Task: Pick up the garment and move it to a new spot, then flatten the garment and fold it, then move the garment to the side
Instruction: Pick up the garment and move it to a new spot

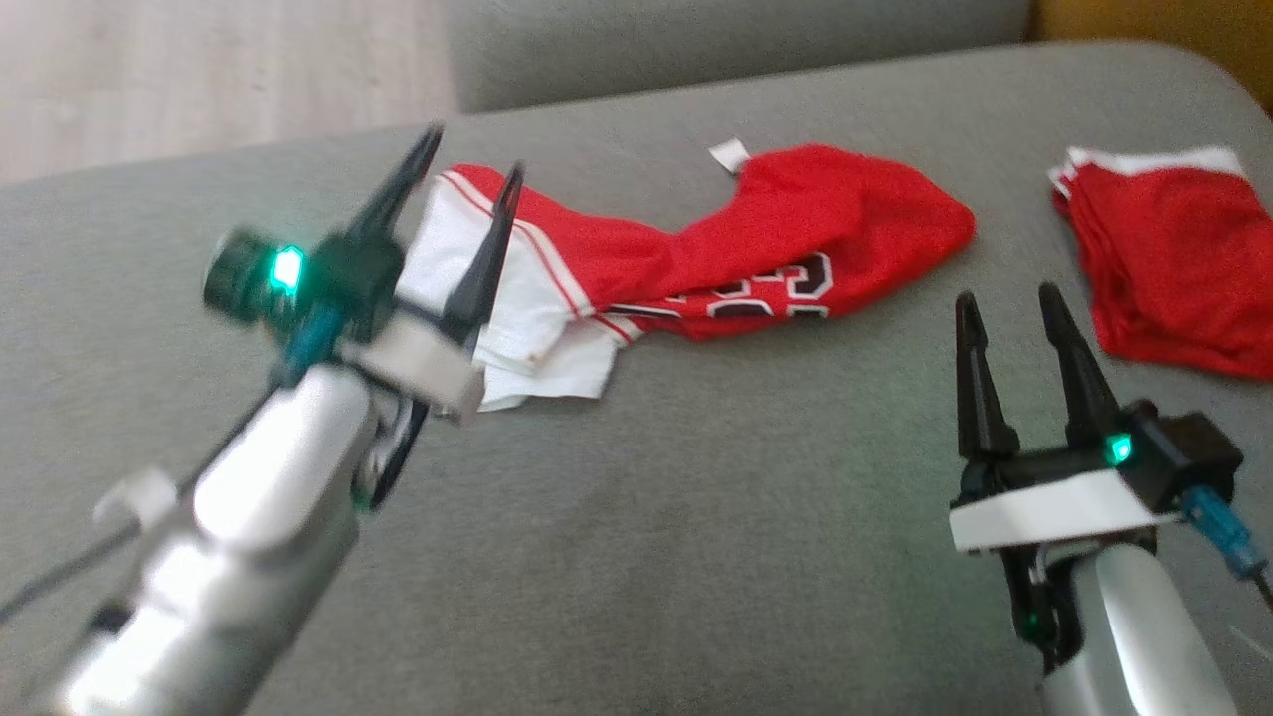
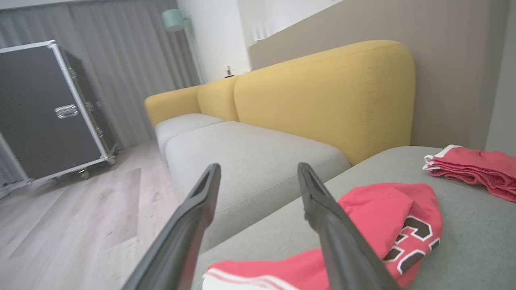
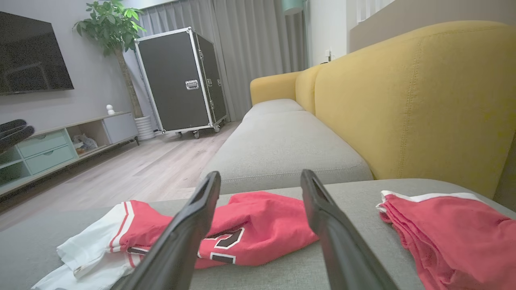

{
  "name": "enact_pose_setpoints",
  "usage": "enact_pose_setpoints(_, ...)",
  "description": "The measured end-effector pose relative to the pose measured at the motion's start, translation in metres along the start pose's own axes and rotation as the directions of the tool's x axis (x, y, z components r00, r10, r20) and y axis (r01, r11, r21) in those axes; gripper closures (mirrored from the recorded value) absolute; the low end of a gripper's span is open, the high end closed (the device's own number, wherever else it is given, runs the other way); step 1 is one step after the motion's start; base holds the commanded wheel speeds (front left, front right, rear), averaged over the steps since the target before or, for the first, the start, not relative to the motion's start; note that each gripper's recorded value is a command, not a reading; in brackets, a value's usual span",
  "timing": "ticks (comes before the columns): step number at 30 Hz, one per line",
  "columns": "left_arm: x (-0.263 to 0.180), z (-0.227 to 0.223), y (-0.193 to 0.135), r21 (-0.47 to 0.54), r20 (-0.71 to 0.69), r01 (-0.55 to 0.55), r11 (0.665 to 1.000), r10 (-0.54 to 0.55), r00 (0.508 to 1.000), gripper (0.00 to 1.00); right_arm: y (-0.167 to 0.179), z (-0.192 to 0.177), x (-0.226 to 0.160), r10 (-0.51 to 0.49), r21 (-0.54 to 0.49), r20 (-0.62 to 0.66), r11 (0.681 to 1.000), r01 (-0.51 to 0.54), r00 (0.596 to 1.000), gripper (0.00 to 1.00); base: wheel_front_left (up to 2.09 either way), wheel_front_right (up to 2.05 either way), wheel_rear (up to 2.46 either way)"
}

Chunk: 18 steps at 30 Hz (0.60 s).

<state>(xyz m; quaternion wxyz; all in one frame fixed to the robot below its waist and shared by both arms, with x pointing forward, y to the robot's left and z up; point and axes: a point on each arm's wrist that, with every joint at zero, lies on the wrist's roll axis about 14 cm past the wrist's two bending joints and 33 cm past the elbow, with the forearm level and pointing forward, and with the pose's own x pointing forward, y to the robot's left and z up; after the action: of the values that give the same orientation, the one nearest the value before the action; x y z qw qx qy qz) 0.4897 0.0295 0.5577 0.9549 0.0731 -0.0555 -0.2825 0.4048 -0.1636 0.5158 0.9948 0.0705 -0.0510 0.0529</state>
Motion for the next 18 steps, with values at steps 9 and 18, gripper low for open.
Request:
enact_pose_setpoints(9,-0.115,-0.029,0.024,-0.14,-0.063,-0.284,0.949,0.278,0.959,0.0,0.037,-0.001,-0.012,0.1,0.0,-0.008,0.995,-0.1,0.995,0.0,0.0,0.0,0.0)
enact_pose_setpoints(18,-0.16,-0.049,0.013,-0.24,-0.105,-0.409,0.881,0.395,0.913,0.0,0.058,0.0,-0.01,0.161,0.004,-0.004,0.987,-0.161,0.987,0.0,0.0,0.0,0.0)
